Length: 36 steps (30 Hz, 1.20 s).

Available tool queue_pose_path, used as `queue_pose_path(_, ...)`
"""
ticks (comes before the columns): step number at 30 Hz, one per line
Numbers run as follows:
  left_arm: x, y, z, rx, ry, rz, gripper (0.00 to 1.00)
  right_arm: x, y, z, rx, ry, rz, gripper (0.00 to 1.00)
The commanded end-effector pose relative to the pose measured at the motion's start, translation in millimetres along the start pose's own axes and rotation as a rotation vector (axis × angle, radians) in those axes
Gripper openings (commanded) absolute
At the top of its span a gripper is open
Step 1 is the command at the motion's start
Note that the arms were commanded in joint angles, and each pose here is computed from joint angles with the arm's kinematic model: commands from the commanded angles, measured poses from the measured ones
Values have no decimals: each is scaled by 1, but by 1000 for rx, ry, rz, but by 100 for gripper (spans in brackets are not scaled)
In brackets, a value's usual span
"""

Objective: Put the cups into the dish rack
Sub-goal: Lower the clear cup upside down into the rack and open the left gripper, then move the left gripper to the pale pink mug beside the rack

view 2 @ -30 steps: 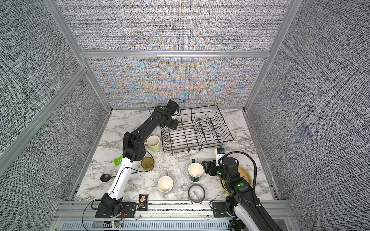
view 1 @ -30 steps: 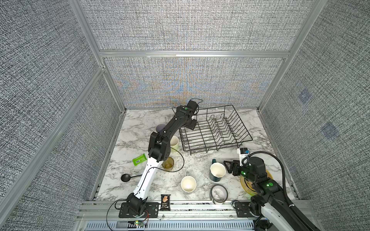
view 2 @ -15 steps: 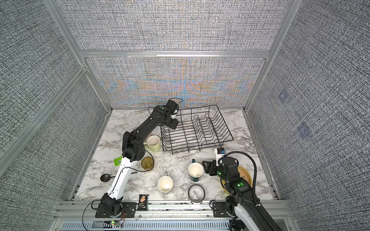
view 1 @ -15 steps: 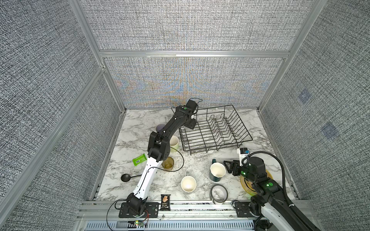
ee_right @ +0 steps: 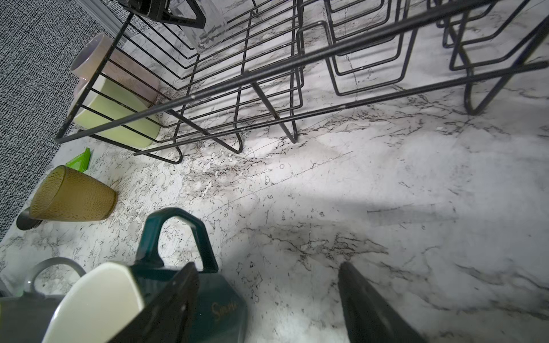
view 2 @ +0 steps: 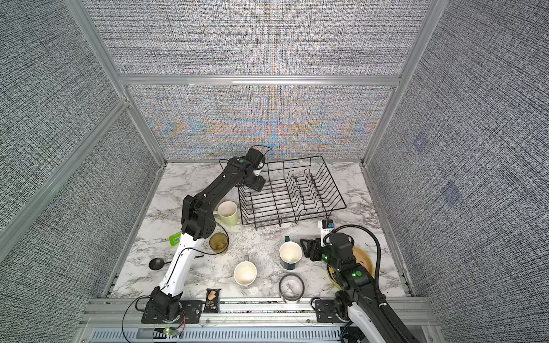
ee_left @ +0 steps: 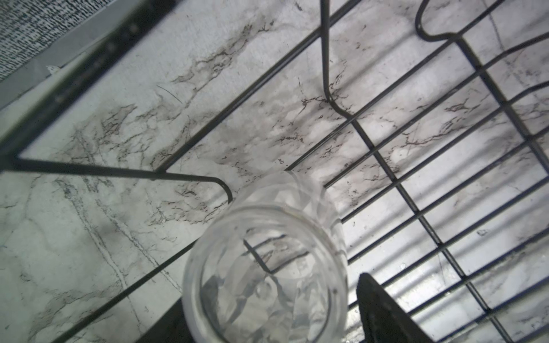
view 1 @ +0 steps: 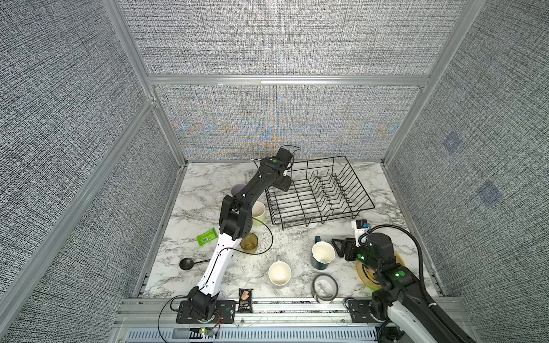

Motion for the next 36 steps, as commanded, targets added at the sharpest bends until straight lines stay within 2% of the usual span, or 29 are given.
queue_pose_path(1, 2, 6, -7, -37, 7, 3, 78, 0, 2, 0, -17, 0, -5, 75)
queue_pose_path(7, 2, 10, -35, -68, -27, -19, 77, 1, 3, 0, -19, 1, -7, 75)
queue_pose_path(16, 3, 8, -126, -195, -113, -63, 77, 0, 3, 1, -13, -4, -5, 75)
queue_pose_path(19, 10, -1, -154, -223, -87, -104, 77, 0, 3, 0, -16, -6, -4, 75)
queue_pose_path(23, 25, -24, -180, -242, 23, -182, 78, 0, 3, 0, -16, -10, -2, 75)
queue_pose_path(28, 43, -63, -191, -253, 150, -243, 78, -1, 2, 0, -18, -16, -1, 75)
queue_pose_path(32, 63, -95, -187, -244, 249, -314, 80, 0, 3, -1, -17, -18, 0, 75)
queue_pose_path(36, 95, -116, -175, -198, 254, -442, 81, 0, 2, -1, -15, -21, 0, 75)
Point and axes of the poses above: each gripper's point midway between its finger pads, its own z axis out along the fingers, its own x axis along the line the jaws close on, y = z × x, the point moved 10 cm from there along -z, back along the fingers, and after that the axes turned 7 degrees about -z, right-handed, at the moved point
